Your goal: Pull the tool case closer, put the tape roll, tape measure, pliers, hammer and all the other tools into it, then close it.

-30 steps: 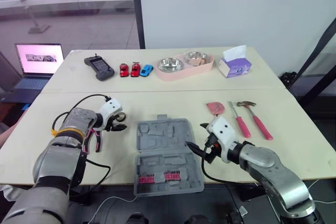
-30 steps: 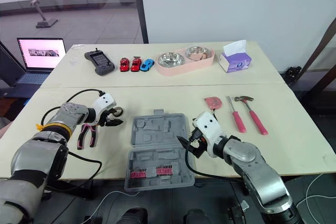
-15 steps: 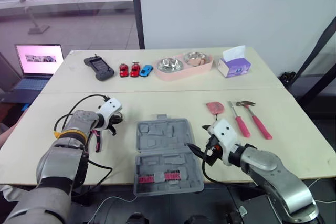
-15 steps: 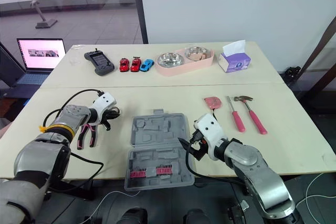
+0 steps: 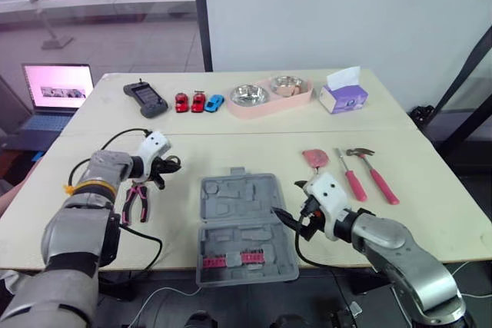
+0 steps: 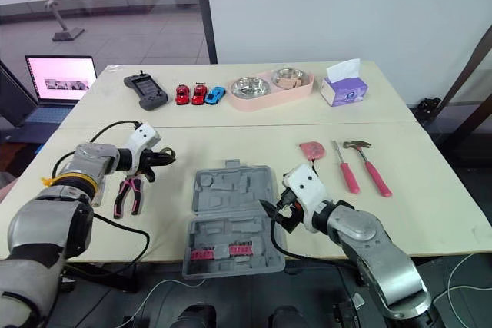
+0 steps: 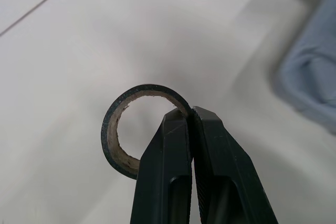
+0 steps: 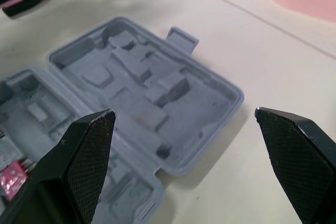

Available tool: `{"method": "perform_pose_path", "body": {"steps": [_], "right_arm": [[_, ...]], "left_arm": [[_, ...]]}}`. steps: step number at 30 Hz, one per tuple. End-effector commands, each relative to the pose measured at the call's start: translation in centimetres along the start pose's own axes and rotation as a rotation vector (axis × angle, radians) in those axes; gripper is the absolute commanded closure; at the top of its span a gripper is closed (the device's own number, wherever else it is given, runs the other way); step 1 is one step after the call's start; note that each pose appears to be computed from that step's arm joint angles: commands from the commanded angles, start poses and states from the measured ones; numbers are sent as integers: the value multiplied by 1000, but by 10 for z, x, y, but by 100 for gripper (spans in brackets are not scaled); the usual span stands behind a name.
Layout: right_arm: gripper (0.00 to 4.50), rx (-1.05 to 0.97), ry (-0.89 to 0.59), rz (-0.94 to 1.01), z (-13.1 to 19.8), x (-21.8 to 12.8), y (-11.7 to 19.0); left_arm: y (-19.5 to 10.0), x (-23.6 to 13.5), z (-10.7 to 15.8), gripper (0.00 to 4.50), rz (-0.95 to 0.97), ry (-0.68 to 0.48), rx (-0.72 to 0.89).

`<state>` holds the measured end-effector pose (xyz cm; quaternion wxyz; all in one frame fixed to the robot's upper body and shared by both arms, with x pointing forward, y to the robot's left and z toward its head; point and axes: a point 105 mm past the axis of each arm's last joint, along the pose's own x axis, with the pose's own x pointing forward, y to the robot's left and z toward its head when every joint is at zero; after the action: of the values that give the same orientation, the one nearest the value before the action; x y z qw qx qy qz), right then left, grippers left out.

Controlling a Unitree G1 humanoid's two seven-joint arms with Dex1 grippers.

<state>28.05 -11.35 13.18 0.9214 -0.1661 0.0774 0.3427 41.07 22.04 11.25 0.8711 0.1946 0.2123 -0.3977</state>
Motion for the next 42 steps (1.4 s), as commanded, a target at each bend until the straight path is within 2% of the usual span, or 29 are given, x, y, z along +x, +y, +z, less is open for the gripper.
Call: {"method": "perform_pose_path", "body": {"steps": [1,9,16,25,34,41,42], "right_arm": [[0,-19,-48,6,11,2,2],[0,-41,-71,43,19,9,9],[0,-56,-83,61,24,13,15],[0,-58,-92,59,28,13,20],[0,-54,-90,33,29,10,18],[0,-53,-86,22,28,8,17],[0,-53,-86,21,28,8,17]], "left_arm": [[-2,-8,8,445,-62,-10,68],[-40,4,14,445,-330,0,276],[-67,23,16,445,-478,34,404],[-78,43,19,445,-497,87,439],[-77,52,14,445,-458,153,442],[-75,52,15,445,-441,153,427],[-74,52,16,414,-436,148,426]]}}
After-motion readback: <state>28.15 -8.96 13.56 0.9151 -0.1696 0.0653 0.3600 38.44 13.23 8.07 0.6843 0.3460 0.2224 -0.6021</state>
